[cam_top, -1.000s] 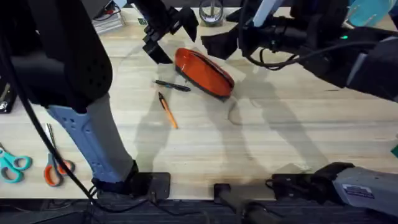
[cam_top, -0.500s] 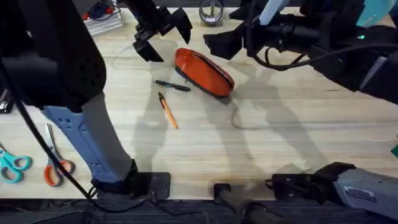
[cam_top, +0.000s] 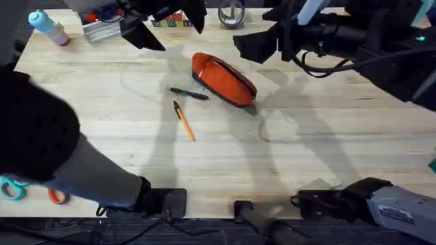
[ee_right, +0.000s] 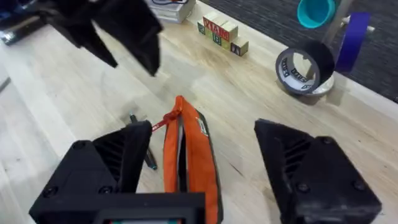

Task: Unzip the bag, pick up the pens from the table one at a time and place them inside, then zip the bag closed.

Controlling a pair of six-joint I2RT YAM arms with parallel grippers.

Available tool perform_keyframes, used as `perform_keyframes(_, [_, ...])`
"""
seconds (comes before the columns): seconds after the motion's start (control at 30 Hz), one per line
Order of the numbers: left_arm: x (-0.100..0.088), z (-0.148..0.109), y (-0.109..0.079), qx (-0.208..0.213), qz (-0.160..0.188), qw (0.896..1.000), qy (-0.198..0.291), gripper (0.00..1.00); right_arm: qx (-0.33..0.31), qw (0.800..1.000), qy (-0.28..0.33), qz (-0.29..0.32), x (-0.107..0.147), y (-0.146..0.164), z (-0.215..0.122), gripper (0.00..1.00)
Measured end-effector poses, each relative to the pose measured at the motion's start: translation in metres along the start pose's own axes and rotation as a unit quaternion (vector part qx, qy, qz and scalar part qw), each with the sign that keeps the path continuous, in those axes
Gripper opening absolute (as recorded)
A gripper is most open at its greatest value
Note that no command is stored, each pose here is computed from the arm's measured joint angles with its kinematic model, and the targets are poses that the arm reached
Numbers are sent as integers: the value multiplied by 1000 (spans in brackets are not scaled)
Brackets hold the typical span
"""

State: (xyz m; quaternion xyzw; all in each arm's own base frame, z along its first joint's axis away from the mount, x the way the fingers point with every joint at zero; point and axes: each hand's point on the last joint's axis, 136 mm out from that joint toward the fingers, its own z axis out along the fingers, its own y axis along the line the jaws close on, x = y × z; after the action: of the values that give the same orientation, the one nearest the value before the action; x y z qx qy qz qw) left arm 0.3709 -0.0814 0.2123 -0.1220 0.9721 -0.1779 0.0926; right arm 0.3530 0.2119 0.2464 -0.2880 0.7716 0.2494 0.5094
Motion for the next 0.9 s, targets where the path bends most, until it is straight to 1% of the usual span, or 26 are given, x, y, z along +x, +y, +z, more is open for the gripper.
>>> perform_keyframes(0.1, [13,-16,-1,0,24,1000,0,995,0,1000,2,1,0,2,-5,997])
perform_keyframes(0.27, [26,-47,-6,9,67,997,-27,995,-1,1000,11,3,2,5,-12,998])
perform_keyframes(0.43, [53,-84,-10,19,114,992,-52,995,-2,1000,23,7,8,7,-15,997])
perform_keyframes(0.5, [66,-96,-9,19,128,990,-55,995,-2,1000,30,9,11,7,-15,998])
perform_keyframes(0.57, [74,-103,-8,18,135,989,-58,995,-3,999,34,11,13,8,-15,998])
perform_keyframes(0.63, [76,-107,-4,8,140,988,-63,995,-3,999,36,12,14,8,-15,998])
perform_keyframes(0.7, [77,-107,4,-16,140,988,-62,995,-3,999,37,12,15,8,-15,998])
perform_keyframes(0.77, [80,-105,16,-47,136,988,-49,995,-3,999,37,12,15,8,-15,996])
perform_keyframes(0.83, [80,-104,23,-64,134,988,-42,995,-3,999,37,12,15,8,-15,997])
perform_keyframes(0.9, [78,-103,26,-75,141,986,-43,995,-3,999,37,12,14,8,-16,997])
